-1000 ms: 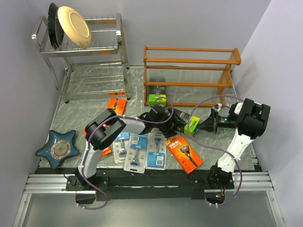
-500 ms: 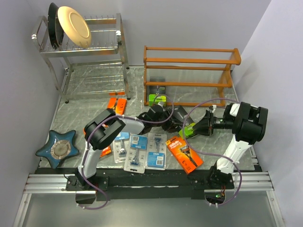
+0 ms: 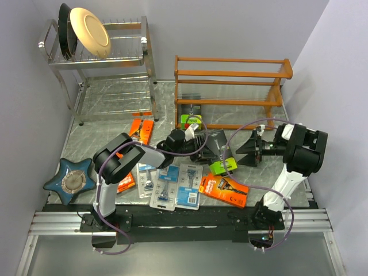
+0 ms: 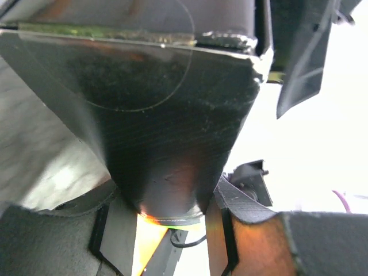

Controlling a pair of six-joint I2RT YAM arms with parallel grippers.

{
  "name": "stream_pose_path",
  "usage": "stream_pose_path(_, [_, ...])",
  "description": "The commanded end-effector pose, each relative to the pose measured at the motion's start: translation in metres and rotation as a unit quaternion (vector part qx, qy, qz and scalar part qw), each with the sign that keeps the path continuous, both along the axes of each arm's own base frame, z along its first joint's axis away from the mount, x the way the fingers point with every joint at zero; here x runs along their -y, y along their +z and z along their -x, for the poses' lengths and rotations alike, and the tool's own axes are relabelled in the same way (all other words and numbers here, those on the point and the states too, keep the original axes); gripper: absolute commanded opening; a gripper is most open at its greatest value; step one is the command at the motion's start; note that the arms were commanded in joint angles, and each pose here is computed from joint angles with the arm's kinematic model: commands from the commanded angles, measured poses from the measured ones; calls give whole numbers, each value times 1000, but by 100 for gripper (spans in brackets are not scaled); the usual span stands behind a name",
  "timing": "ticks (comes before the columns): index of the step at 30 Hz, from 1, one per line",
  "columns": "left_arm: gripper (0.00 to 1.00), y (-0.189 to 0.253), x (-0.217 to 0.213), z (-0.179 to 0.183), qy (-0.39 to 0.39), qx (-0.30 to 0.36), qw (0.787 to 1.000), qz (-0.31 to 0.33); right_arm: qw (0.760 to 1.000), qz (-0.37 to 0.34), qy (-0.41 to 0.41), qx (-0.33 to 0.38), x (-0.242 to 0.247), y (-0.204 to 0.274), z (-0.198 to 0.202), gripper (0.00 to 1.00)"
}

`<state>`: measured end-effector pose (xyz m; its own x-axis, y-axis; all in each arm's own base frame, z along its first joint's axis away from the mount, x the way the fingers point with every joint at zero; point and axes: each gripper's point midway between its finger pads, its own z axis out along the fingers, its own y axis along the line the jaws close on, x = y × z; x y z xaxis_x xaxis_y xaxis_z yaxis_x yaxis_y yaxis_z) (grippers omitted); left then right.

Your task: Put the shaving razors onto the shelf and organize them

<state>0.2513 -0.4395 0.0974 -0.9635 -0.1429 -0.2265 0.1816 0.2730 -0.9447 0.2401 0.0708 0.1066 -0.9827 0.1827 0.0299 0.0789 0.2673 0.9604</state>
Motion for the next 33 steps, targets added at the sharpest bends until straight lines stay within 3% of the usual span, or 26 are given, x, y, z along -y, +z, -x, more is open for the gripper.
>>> stream_pose_path(1, [12,98,18,5,-74,141,979,126,999,-19,38,25,-18,19,6,100])
stream_pose_path(10, [18,114,32,-1,-118,148,969,159,998,-20,49,45,-26,25,8,100])
stream_pose_path(14, [23,105,36,-10,-98,136,975,143,997,-26,43,60,-27,30,6,77])
stream_pose_path(15, [29,95,36,-14,-89,125,981,119,997,-24,43,58,-27,30,6,74])
stream_pose_path(16, [45,91,36,-16,-82,122,983,107,997,-23,41,62,-26,31,6,72])
stream_pose_path(18, [65,87,35,-22,-70,134,985,82,998,-20,27,56,-21,31,4,65])
stream_pose_path(19, [69,81,35,-22,-72,126,988,59,998,-19,22,54,-19,30,4,61])
stream_pose_path(25, [77,76,27,-20,-79,159,984,17,998,-22,-17,61,2,26,-13,48])
stream_pose_path(29, [79,66,15,-9,-101,161,982,-16,997,-26,-38,64,16,29,-26,44])
stream_pose_path(33, [80,63,4,6,-137,219,965,-42,995,-36,-67,65,32,24,-42,42])
